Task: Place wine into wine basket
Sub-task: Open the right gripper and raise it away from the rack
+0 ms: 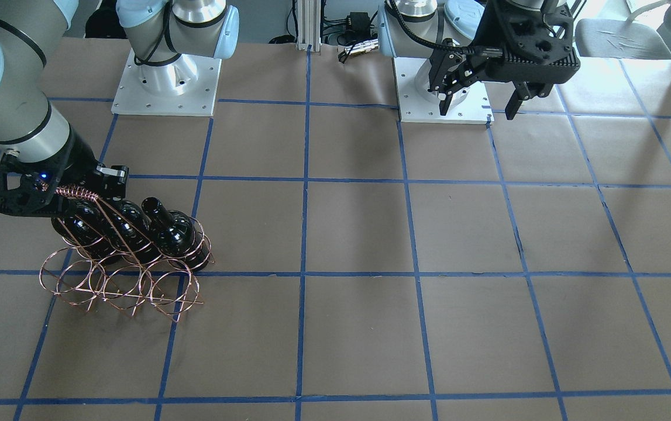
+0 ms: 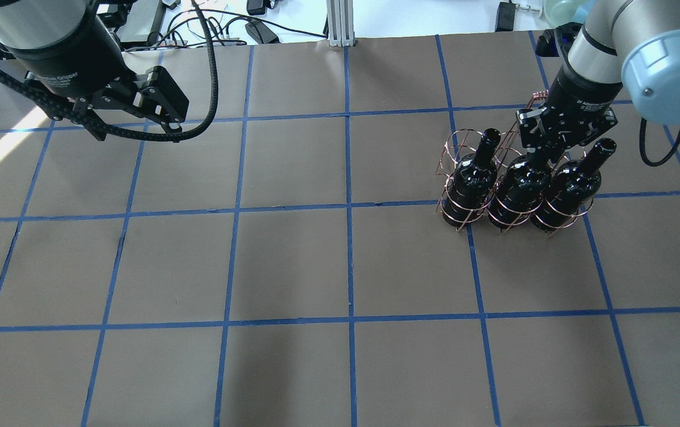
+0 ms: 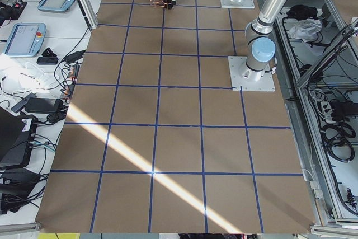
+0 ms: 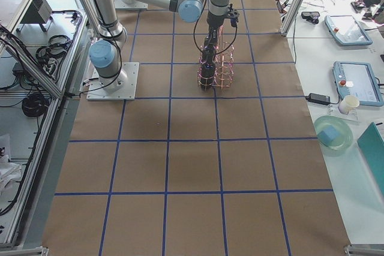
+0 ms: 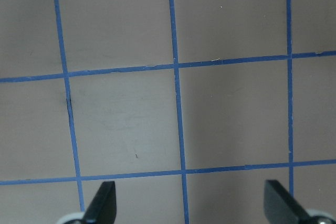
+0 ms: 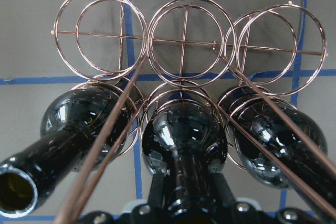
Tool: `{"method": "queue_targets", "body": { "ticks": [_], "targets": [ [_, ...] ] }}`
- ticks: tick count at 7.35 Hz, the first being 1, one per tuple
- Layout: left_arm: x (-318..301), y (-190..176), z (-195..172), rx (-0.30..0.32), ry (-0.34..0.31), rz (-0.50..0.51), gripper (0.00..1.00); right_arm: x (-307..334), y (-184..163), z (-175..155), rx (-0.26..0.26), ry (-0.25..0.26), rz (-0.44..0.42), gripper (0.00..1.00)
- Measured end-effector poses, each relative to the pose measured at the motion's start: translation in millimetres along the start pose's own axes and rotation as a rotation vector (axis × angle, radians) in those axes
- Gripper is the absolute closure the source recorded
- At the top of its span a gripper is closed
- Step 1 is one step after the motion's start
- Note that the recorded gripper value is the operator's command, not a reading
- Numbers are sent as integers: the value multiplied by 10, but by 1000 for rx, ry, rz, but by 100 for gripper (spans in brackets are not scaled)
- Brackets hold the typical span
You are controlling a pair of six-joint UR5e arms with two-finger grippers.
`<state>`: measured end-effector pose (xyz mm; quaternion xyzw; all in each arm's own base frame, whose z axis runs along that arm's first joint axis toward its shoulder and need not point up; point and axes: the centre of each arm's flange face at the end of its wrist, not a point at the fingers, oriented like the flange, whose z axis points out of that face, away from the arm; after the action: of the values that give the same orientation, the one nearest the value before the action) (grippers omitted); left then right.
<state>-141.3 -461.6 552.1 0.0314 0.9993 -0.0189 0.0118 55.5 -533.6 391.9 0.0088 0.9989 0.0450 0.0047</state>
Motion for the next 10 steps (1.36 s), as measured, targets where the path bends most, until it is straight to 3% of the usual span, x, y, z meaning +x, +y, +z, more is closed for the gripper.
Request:
{"method": "queue_targets", "body": {
  "ticks": [2, 3, 7, 10],
  "targets": [
    [-3, 2, 0, 0, 0, -1, 0, -3, 1, -24, 5, -1, -2, 0],
    [-4, 3, 0, 0, 0, -1, 0, -15, 25, -176, 31, 2, -4, 0],
    [3, 6, 4, -2, 0, -10, 0, -522, 646, -1327, 114, -4, 15, 0],
    [3, 5, 4, -1, 0, -11, 0, -740, 772, -1454, 143, 4, 8, 0]
  ]
}}
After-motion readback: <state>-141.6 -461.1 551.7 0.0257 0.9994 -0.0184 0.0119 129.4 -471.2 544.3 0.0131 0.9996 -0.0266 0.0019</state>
